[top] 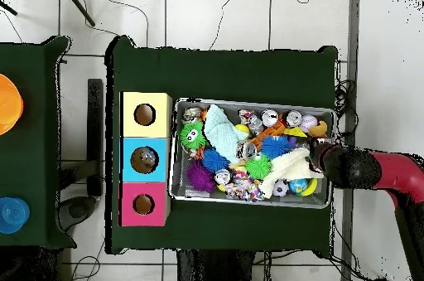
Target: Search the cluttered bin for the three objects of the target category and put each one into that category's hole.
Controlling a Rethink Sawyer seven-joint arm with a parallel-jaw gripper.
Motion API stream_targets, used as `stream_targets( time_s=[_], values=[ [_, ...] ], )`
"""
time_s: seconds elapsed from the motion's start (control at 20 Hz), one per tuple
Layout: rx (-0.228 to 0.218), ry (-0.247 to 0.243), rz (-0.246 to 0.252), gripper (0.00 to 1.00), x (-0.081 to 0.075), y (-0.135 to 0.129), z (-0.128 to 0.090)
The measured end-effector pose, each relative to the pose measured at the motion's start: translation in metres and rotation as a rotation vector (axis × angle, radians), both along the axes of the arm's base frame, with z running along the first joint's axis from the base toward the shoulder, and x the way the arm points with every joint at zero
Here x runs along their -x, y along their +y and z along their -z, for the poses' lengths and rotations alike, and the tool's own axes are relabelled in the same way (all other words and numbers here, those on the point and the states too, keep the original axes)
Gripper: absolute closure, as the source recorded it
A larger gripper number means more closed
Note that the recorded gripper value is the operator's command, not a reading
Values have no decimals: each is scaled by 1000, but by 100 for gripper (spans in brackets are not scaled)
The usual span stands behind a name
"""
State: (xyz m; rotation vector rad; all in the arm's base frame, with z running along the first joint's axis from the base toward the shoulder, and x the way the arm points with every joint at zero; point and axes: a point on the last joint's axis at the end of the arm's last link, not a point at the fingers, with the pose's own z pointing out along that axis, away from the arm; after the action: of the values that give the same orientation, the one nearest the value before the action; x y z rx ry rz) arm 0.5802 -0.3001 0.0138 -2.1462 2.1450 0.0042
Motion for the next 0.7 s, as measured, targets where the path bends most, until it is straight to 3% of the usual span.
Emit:
stream_targets(
  time_s=[0.7],
  values=[
    [2,-13,-11,0,1,-19,4]
  ],
)
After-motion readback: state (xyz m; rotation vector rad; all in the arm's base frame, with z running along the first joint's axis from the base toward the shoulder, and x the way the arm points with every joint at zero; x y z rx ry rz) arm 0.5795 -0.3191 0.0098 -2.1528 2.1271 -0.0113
